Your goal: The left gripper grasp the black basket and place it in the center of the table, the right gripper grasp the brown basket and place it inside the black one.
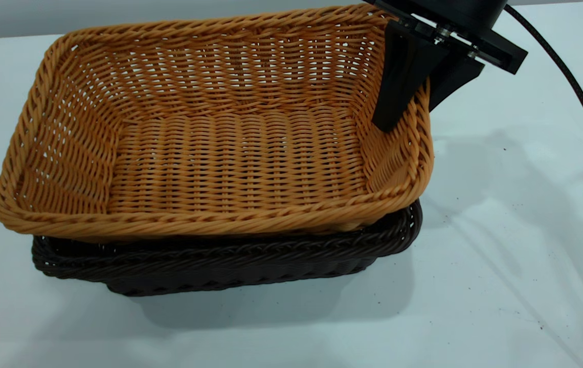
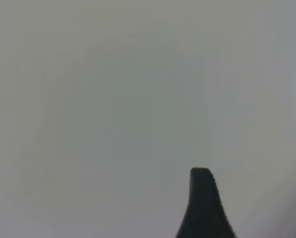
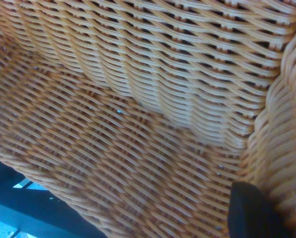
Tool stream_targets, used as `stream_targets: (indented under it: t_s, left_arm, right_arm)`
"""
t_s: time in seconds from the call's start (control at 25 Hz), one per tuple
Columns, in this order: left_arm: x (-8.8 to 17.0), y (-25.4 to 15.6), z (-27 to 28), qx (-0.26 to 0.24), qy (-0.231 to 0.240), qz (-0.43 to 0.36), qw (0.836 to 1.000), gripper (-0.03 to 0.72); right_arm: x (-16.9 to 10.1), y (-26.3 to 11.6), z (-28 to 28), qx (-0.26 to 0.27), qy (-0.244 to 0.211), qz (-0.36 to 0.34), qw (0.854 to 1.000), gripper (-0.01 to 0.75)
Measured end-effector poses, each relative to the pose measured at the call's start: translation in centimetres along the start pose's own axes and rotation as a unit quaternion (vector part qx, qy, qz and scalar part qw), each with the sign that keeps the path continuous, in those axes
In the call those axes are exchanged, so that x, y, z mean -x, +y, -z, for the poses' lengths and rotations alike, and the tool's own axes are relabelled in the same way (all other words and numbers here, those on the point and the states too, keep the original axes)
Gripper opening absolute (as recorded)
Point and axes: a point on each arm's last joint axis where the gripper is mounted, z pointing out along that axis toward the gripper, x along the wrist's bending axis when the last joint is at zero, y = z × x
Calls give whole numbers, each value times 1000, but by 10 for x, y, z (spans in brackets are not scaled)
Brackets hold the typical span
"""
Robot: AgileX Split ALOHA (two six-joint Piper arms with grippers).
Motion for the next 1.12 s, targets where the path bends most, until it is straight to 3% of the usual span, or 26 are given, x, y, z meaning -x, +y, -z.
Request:
stream_targets:
  t_s: [0.16,0.52,0.88,1.12]
  left_arm:
    - [0,0,0,0,0,1,1000,427]
    - [0,0,0,0,0,2,1000,427]
    - [2,-1,0,-5,-9,11,1000,427]
    - [7,-4,0,-20,-40,20,999,427]
  right_arm:
    - [0,0,0,0,-1,1,1000,125]
    - [-6,-2,6,9,5,20,1000,411]
    - [-39,-5,66,95,-43,81,991,436]
    - [-68,-23,121,173,-93,126,972,423]
